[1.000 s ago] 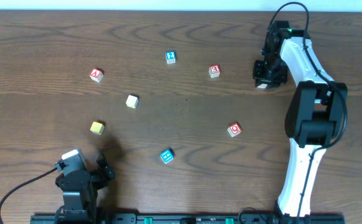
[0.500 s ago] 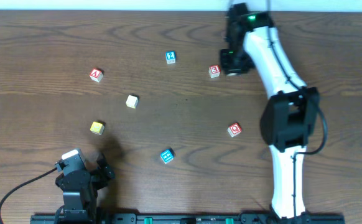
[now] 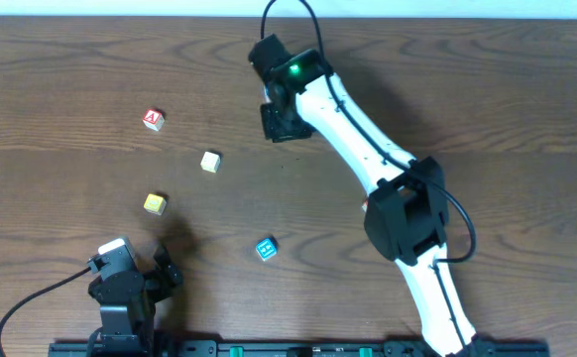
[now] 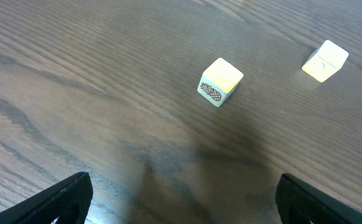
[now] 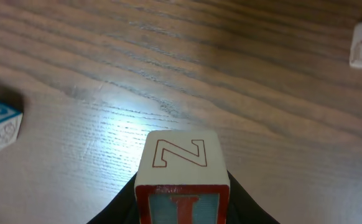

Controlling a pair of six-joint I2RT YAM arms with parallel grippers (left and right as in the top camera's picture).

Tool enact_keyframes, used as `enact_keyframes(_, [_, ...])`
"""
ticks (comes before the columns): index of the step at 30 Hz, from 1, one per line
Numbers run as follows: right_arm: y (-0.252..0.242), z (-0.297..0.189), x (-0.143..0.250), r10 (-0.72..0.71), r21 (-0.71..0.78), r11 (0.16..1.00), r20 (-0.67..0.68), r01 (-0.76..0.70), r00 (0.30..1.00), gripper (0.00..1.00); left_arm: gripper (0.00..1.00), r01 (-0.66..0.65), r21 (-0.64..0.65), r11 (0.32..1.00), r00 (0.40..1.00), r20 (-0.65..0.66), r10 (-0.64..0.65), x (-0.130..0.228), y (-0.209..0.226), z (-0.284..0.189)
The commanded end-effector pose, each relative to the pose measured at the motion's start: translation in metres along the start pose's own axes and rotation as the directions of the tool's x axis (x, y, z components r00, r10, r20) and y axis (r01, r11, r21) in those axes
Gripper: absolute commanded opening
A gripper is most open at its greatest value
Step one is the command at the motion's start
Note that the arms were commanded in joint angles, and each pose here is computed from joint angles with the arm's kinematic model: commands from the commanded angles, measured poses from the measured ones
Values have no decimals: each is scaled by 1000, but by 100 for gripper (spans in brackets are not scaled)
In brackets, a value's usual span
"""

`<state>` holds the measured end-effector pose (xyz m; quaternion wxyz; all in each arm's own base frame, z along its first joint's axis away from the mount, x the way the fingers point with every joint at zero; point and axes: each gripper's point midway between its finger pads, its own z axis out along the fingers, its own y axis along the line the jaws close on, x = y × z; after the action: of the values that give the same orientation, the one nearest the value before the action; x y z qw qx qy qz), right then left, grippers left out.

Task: Spell out Ai2
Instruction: 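Carry the red 'I' block left toward the table center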

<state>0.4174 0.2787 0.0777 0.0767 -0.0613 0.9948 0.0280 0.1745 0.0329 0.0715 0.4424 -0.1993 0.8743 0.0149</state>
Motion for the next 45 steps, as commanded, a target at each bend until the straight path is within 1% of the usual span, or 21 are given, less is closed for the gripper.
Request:
enact_keyframes(1, [-13, 12, 2, 146, 78, 986, 13, -146, 989, 2, 96, -3, -18, 1000, 999, -37, 3, 13, 4, 5])
enact_keyframes(6, [-17, 30, 14, 223, 105, 970, -22, -219, 975, 1, 95, -4, -18, 1000, 999, -37, 3, 13, 5, 5])
enact_keyframes(10, [-10, 38, 19, 225, 69, 973, -53, -221, 973, 1, 95, -4, -18, 1000, 999, -37, 3, 13, 4, 5])
enact_keyframes(16, [-12, 51, 32, 251, 78, 967, -93, -244, 963, 1, 95, -3, -18, 1000, 999, -37, 3, 13, 5, 5])
enact_keyframes(20, [-5, 61, 41, 252, 41, 968, -138, -249, 958, 1, 95, -3, -18, 1000, 999, -37, 3, 13, 5, 5])
enact_keyframes(28, [-10, 68, 52, 256, 64, 967, -168, -249, 952, 1, 95, -4, -18, 1000, 999, -37, 3, 13, 5, 5])
enact_keyframes(45, [-22, 69, 48, 233, 74, 972, -168, -223, 958, 1, 95, -3, -18, 1000, 999, -37, 3, 13, 5, 5])
